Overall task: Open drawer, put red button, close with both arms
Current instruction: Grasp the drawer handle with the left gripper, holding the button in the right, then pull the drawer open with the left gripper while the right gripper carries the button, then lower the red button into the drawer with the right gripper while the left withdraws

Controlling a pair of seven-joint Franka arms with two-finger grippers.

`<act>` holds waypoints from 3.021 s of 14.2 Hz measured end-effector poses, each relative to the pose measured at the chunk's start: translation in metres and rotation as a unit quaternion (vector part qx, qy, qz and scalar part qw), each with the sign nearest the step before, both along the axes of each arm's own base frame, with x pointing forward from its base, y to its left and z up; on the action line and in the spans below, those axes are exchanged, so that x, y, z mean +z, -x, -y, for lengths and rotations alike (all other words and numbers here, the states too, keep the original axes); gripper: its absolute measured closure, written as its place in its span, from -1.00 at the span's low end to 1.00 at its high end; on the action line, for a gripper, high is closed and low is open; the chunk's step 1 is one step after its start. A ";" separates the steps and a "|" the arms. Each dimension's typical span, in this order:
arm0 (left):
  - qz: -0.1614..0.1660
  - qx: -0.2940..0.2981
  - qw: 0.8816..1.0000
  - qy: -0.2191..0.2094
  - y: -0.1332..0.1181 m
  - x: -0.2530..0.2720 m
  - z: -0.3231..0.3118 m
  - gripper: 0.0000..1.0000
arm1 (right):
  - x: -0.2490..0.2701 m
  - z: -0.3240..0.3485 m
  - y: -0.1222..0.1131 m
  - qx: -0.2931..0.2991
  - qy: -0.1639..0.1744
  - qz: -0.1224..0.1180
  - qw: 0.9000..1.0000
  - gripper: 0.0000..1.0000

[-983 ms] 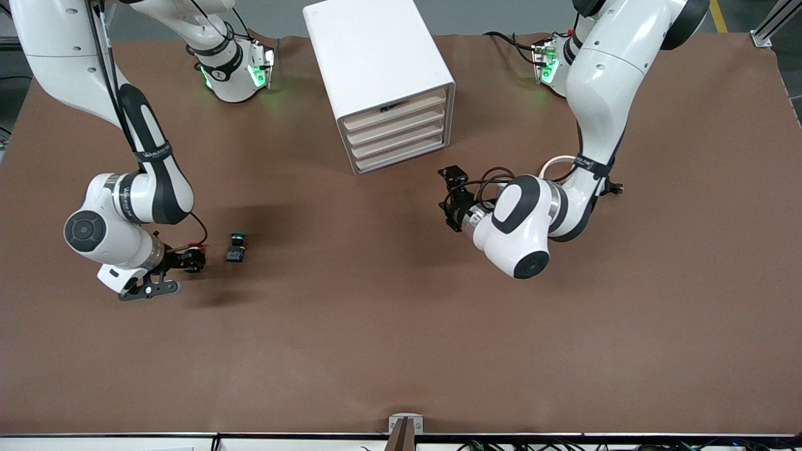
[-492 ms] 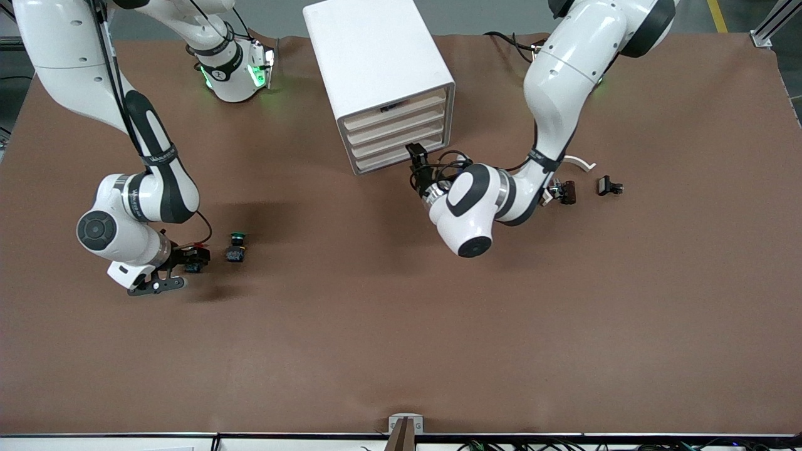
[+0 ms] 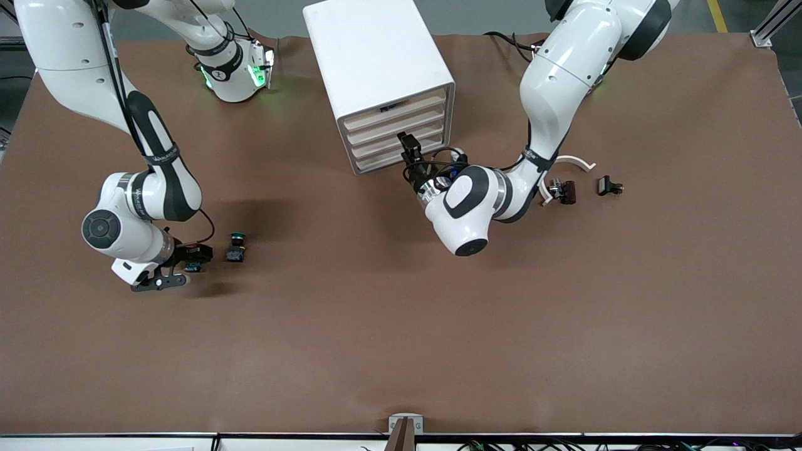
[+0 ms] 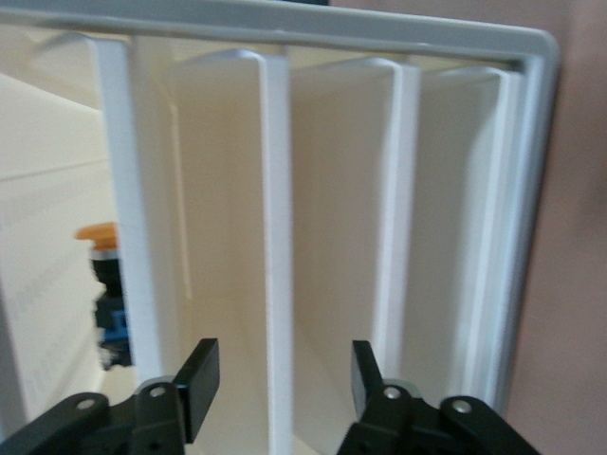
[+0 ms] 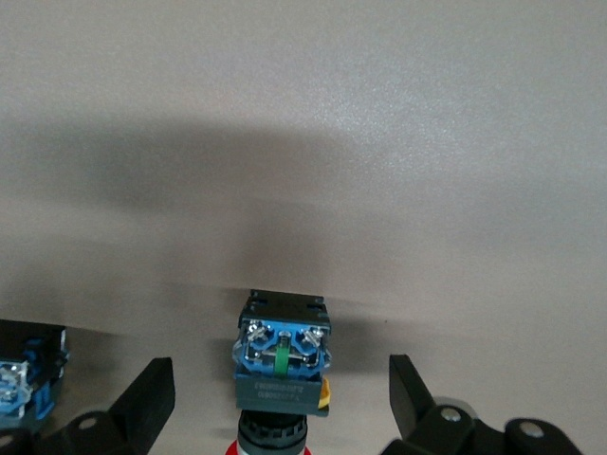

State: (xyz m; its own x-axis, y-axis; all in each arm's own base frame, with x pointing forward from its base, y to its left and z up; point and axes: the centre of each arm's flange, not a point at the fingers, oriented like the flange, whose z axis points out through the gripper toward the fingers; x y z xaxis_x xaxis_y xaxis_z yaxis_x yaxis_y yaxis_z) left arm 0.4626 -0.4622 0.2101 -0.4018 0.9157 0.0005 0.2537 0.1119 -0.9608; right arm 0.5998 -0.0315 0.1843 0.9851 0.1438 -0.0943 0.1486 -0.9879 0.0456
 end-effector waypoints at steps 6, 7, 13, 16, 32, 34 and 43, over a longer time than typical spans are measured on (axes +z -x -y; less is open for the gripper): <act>-0.017 -0.036 0.999 0.002 0.028 0.001 0.021 -0.24 | 0.002 0.001 -0.002 -0.013 0.001 0.012 1.000 0.18; -0.018 -0.035 0.999 0.001 0.028 -0.001 0.020 -0.23 | 0.002 0.001 -0.002 -0.015 0.001 0.012 1.000 0.17; -0.029 -0.041 0.999 -0.005 0.036 -0.017 0.022 -0.07 | 0.005 -0.001 -0.006 -0.017 0.000 0.017 1.000 0.17; -0.031 -0.046 0.998 -0.006 0.042 -0.019 0.027 0.16 | 0.023 -0.005 -0.013 -0.015 0.000 0.009 1.000 0.17; 0.062 0.022 0.998 0.018 -0.055 -0.009 -0.043 0.72 | 0.205 -0.161 0.025 -0.148 0.029 -0.027 0.988 0.17; 0.079 0.030 0.996 0.036 -0.068 -0.005 -0.054 0.72 | 0.229 -0.207 0.041 -0.185 0.043 -0.027 0.981 0.17; 0.166 0.049 0.981 0.083 -0.112 0.008 -0.084 -0.08 | 0.281 -0.419 0.116 -0.431 0.016 -0.030 0.902 0.17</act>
State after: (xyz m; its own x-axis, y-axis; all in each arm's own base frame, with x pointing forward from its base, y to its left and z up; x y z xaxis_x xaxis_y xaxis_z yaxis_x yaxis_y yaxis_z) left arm 0.5746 -0.3786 0.2178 -0.4419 0.8488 -0.2902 0.5509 0.0014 -0.8345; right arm 0.4840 0.3878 0.4650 0.7223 -0.6769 -0.1418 -0.6710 -0.7355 0.0935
